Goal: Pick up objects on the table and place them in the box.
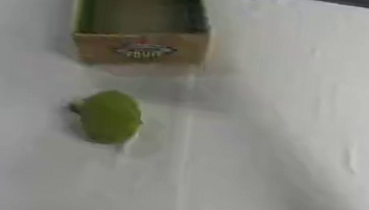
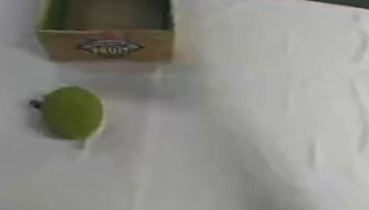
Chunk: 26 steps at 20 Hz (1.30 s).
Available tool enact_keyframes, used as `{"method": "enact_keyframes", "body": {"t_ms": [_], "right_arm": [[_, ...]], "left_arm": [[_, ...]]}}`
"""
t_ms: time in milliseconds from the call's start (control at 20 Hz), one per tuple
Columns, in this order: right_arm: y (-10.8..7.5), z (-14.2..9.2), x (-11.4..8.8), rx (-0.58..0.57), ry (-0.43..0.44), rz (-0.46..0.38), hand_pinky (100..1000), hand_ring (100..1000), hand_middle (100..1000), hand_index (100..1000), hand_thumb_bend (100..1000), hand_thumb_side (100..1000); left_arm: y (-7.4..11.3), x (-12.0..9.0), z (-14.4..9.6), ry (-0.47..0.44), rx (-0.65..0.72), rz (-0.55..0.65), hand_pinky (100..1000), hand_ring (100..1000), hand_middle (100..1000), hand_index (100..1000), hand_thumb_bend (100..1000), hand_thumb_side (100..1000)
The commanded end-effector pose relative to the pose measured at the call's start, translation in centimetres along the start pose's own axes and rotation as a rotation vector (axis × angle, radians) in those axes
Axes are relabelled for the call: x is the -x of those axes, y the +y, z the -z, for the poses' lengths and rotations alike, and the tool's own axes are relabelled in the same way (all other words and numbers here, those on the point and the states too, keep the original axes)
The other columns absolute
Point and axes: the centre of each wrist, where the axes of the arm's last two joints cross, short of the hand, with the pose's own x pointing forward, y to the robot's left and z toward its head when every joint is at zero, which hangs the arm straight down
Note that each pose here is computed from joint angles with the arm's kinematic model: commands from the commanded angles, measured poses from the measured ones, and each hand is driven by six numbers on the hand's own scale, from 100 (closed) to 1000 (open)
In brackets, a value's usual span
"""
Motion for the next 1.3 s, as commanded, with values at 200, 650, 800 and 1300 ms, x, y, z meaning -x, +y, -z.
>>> {"method": "enact_keyframes", "body": {"t_ms": [200,650,800,1300], "right_arm": [[-1.3,0.9,-0.5,-0.036,-0.046,-0.066,800,647,612,742,100,386],[-1.8,0.2,-0.4,-0.067,-0.031,-0.105,799,646,613,742,100,381],[-1.9,0.0,-0.4,-0.076,-0.023,-0.112,799,644,612,742,100,386],[-1.7,-0.4,-0.4,-0.089,-0.007,-0.107,799,642,612,743,100,392]], "left_arm": [[0.4,-0.4,0.8,-0.07,0.23,0.091,645,756,753,884,100,306],[-0.3,-0.8,1.6,-0.163,0.458,0.077,686,769,763,901,100,355],[-0.8,-1.1,2.1,-0.199,0.56,0.071,696,772,766,903,100,380],[-3.3,-1.8,4.0,-0.245,0.766,0.024,694,773,770,900,100,355]]}}
